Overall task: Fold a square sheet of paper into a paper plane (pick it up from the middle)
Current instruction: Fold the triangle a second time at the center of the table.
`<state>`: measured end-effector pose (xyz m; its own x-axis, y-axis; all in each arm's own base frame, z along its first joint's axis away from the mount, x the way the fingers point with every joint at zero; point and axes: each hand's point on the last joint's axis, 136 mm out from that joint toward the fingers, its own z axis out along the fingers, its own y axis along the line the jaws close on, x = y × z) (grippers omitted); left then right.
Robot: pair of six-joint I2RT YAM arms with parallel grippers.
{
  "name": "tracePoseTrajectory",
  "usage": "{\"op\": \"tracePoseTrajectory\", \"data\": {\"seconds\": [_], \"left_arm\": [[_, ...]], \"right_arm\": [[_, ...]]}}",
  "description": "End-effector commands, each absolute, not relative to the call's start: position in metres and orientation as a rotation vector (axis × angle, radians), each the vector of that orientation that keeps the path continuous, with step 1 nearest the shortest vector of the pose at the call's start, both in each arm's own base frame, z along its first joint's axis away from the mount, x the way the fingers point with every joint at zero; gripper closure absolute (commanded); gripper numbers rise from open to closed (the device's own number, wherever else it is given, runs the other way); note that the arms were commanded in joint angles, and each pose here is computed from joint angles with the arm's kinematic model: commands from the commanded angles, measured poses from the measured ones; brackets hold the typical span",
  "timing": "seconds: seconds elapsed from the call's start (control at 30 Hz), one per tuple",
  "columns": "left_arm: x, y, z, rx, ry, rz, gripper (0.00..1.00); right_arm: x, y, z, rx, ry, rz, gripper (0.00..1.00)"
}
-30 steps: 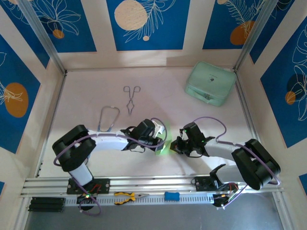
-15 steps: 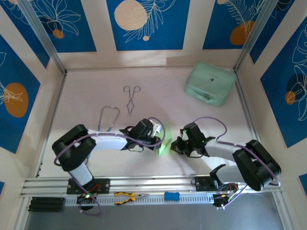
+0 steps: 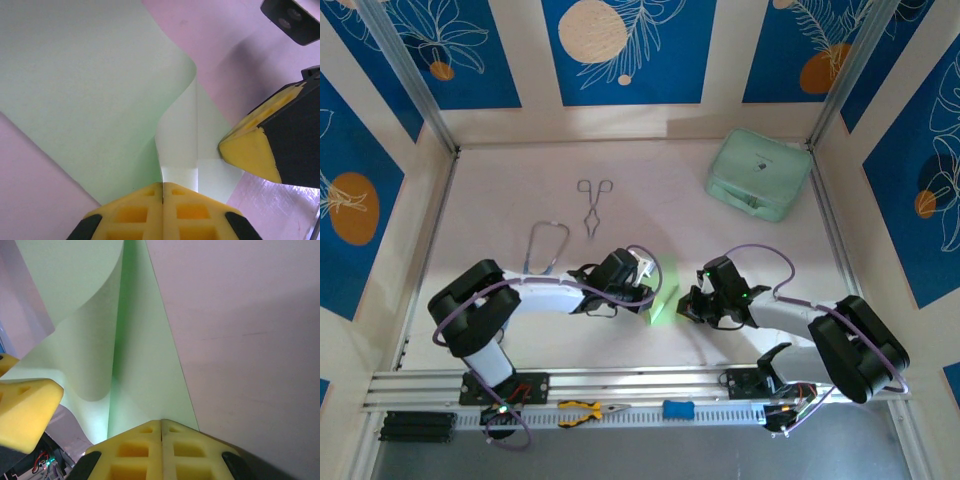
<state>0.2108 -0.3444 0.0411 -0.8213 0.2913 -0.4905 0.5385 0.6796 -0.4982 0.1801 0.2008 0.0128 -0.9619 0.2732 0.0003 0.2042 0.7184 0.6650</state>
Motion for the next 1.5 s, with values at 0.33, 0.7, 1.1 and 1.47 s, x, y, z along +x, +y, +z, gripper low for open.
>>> {"op": "tracePoseTrajectory", "data": {"seconds": [0.33,0.7,1.1,1.47], "left_arm": [[0.224,-0.340,0.035,0.725,2.512,-0.837,0.91],[0.229,-0.342,0.037,0.737,2.497,-0.829,0.91],[0.230,-0.338,0.031,0.731,2.523,-0.792,0.91],[0.230,-0.342,0.030,0.740,2.522,-0.810,0.92]], "right_arm": [[0.176,0.197,0.008,0.398,2.878,1.017,0.95],[0.175,0.196,0.008,0.398,2.884,1.012,0.95],[0.175,0.196,0.009,0.393,2.885,1.011,0.95],[0.174,0.195,0.009,0.396,2.886,1.009,0.95]]}}
